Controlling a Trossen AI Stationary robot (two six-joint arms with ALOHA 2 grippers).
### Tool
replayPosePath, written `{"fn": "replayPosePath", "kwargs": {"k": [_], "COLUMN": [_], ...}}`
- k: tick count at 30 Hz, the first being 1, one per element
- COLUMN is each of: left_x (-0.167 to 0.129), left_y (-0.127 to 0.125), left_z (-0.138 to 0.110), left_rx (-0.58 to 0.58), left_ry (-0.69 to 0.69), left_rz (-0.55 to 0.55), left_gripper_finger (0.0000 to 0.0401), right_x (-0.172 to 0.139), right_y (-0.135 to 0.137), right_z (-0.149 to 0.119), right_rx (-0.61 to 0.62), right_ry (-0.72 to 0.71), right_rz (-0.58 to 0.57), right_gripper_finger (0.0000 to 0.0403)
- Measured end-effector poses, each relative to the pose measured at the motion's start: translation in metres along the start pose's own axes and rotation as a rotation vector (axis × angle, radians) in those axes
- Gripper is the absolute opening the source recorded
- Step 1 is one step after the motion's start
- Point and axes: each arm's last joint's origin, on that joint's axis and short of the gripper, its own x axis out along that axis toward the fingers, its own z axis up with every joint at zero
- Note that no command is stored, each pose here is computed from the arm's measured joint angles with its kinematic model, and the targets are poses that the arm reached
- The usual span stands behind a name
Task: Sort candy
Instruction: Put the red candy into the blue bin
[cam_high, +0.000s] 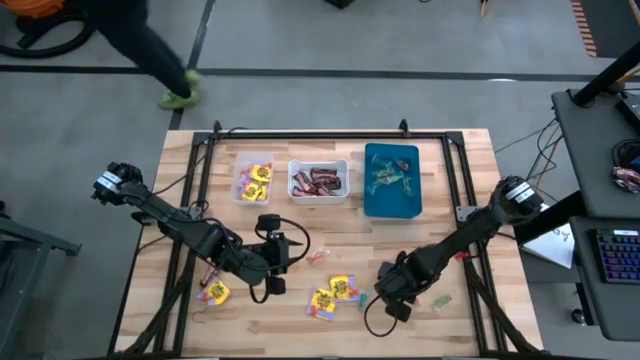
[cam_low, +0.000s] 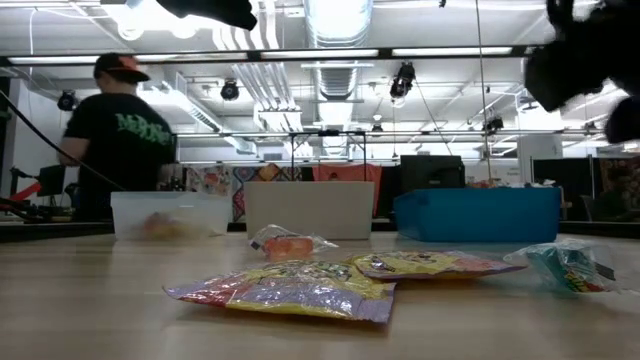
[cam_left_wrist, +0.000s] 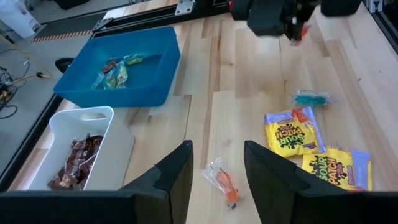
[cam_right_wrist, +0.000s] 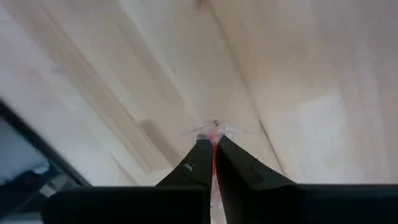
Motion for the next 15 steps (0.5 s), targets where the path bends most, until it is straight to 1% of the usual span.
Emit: {"fn": "replayPosePath", "kwargs": {"k": [5, 8, 12, 15], "left_x": [0.0, 0.0, 0.0, 0.0], "left_y": [0.0, 0.0, 0.0, 0.0], "left_z": [-0.001, -0.002, -0.002, -0.003], "left_rx": [-0.027, -0.046, -0.071, -0.089], "left_ry": [0.006, 0.014, 0.016, 0.02], "left_rz": [0.001, 0.003, 0.003, 0.004], "left_gripper_finger": [0.0127, 0.0127, 0.0127, 0.0127], "right_x": [-0.035, -0.055, -0.081, -0.098], "right_y": [-0.007, -0.014, -0.027, -0.038], "right_z": [0.002, 0.005, 0.007, 0.01], "right_rx": [-0.053, -0.087, -0.137, -0.145], "right_ry": [-0.201, -0.35, -0.573, -0.758], "right_rz": [0.029, 0.011, -0.07, -0.186], "right_gripper_finger": [0.0009, 0.0009, 0.0009, 0.0009]}}
